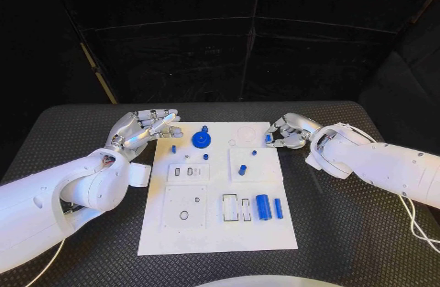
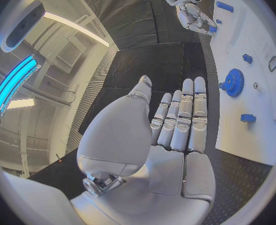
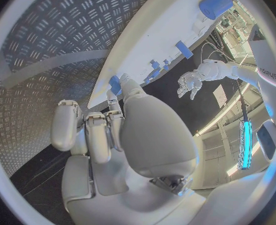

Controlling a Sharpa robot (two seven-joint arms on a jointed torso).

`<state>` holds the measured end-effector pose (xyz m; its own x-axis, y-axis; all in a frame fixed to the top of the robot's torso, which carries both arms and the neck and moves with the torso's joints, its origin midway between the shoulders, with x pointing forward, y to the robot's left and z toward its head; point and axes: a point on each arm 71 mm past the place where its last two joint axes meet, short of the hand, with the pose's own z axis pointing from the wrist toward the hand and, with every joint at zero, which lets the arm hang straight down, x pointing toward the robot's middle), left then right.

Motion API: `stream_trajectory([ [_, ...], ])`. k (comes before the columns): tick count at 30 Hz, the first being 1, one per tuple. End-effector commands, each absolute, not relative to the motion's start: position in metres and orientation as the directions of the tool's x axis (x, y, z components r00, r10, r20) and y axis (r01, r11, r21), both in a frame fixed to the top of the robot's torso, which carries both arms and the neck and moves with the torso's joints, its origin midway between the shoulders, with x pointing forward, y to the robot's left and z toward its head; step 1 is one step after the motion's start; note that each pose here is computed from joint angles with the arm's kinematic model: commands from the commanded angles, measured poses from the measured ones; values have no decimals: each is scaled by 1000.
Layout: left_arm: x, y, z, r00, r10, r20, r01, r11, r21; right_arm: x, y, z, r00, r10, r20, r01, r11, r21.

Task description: Assemble the parts on the task board

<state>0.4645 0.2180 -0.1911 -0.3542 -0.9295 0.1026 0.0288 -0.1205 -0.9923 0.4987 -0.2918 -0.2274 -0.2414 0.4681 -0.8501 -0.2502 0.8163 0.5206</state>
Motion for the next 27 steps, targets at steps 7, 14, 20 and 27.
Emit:
stream_trajectory([
  [7,464,217,-190,-367,-924,104,34,-125,-992,499,-290,-227,-240,466,-851,-262,813,519],
  [14,464,217,-190,-367,-925,104,33,-125,-992,500,-289,-226,-214,474,-854,-270,812,518],
  [20,464,217,-190,-367,-924,104,33,-125,-992,499,-289,-222,-176,493,-852,-281,805,523],
  [27,465,219,-190,-364,-926,103,33,-123,-992,492,-282,-214,-145,517,-844,-287,794,536],
])
